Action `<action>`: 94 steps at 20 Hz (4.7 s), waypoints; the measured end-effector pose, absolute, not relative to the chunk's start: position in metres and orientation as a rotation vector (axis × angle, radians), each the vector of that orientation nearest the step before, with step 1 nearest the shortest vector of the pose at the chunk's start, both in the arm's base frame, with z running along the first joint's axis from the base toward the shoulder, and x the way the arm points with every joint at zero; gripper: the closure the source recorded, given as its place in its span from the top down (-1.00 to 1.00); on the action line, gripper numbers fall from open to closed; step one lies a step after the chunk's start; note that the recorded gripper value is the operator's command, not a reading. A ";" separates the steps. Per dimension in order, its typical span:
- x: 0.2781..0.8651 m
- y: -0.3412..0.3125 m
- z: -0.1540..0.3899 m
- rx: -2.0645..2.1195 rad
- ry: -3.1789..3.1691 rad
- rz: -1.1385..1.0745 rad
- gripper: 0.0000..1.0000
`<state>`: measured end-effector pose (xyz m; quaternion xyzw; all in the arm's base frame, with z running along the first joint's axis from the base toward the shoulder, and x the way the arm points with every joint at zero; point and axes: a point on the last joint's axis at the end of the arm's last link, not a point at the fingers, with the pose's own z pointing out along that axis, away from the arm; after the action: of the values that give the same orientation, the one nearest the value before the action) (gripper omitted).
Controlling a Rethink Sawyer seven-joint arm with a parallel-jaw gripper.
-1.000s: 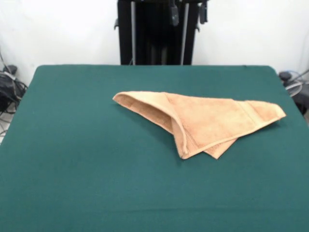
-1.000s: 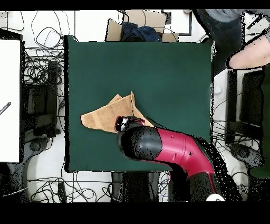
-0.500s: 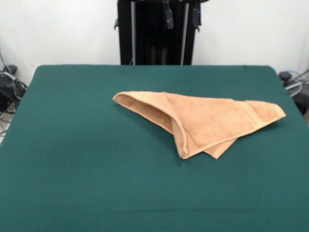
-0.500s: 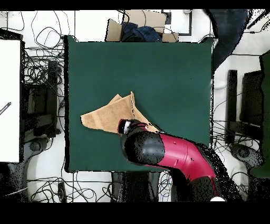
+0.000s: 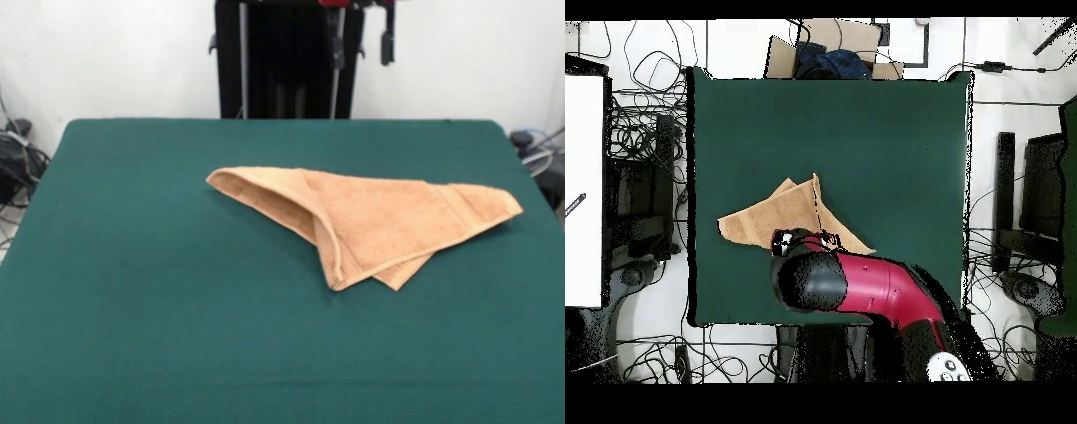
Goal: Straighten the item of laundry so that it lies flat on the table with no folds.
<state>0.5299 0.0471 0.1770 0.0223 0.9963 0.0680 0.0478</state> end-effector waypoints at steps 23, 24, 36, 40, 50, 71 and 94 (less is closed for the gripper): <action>0.506 0.032 0.055 0.180 3.118 0.386 1.00; 0.506 0.030 0.053 0.181 3.120 0.389 1.00; 0.518 0.022 0.065 0.168 3.111 0.364 1.00; 0.532 0.017 0.073 0.162 3.094 0.352 1.00; 0.570 0.001 0.087 0.159 3.033 0.304 1.00; 0.606 0.006 0.057 0.026 2.994 0.266 1.00; 0.616 -0.002 0.026 0.077 3.007 0.306 1.00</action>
<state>0.6157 -0.0018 0.0258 0.0255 0.9928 0.1009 0.0588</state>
